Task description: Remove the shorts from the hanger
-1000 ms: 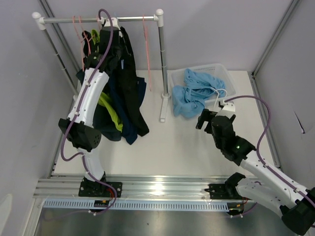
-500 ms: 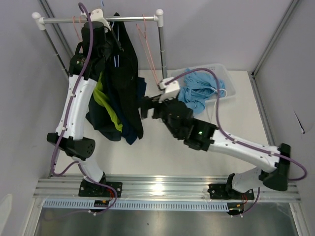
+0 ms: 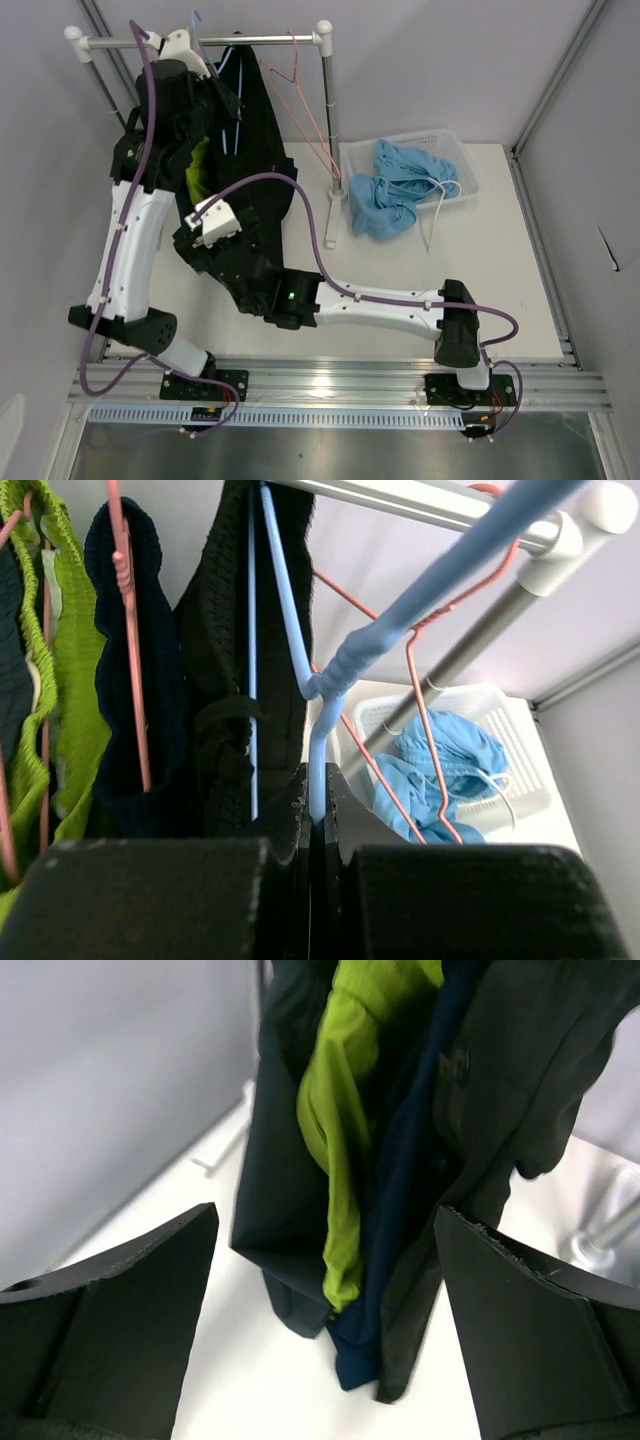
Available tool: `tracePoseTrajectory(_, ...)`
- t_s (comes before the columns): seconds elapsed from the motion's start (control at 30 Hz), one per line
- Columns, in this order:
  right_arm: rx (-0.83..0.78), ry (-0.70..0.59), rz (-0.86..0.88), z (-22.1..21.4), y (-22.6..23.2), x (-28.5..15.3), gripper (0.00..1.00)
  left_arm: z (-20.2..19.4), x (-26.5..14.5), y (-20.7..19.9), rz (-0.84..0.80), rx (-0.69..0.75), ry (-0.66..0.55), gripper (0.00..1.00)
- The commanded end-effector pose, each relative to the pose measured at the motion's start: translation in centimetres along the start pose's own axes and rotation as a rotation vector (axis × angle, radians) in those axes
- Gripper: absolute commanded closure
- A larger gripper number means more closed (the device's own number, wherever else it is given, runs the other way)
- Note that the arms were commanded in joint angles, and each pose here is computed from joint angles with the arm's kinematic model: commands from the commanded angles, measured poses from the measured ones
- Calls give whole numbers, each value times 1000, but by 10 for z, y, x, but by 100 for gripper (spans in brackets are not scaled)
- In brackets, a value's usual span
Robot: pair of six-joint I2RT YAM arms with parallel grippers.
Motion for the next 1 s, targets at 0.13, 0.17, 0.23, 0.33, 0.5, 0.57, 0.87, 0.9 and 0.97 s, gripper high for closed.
tracePoseTrajectory(0.13, 17, -62, -173, 6, -14, 8, 18, 40, -90, -5, -90, -2, -174, 100)
tracePoseTrajectory(0.17, 20, -63, -178, 4, -15, 7, 40, 41, -95, -5, -91, -2, -180, 100)
tracePoseTrajectory(0.23, 17, -55, -179, -2, -15, 6, 58, 41, -104, -3, -93, -3, -191, 100)
tracePoseTrajectory(0.33, 15, -49, -190, -8, -15, 1, 77, 40, -112, -2, -90, -6, -196, 100)
tracePoseTrajectory(0.5, 20, -62, -144, -7, -5, -22, 100, 38, -109, 2, -67, 1, -206, 100)
tracePoseTrajectory(0.57, 26, -78, -115, -7, -2, -34, 100, 40, -105, 2, -58, 4, -211, 100)
tracePoseTrajectory(0.87, -3, -59, -118, -13, 6, -111, 59, 60, -93, 7, -7, 43, -221, 100)
tracePoseTrajectory(0.9, -2, -60, -120, -13, 6, -113, 19, 55, -87, 7, -4, 44, -204, 100)
tracePoseTrajectory(0.97, 8, -77, -123, 3, 4, -126, 1, 57, -92, 7, -7, 34, -227, 100)
Point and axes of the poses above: each gripper's point midway between its finger pads, its own x axis out along the fingers, its own y axis along the line the jaws close on, z = x × y, the point moved 4 cm from there along -x, back along the fingers, and after that the axes turned 11 degrees about x, right-handed, at the moved point
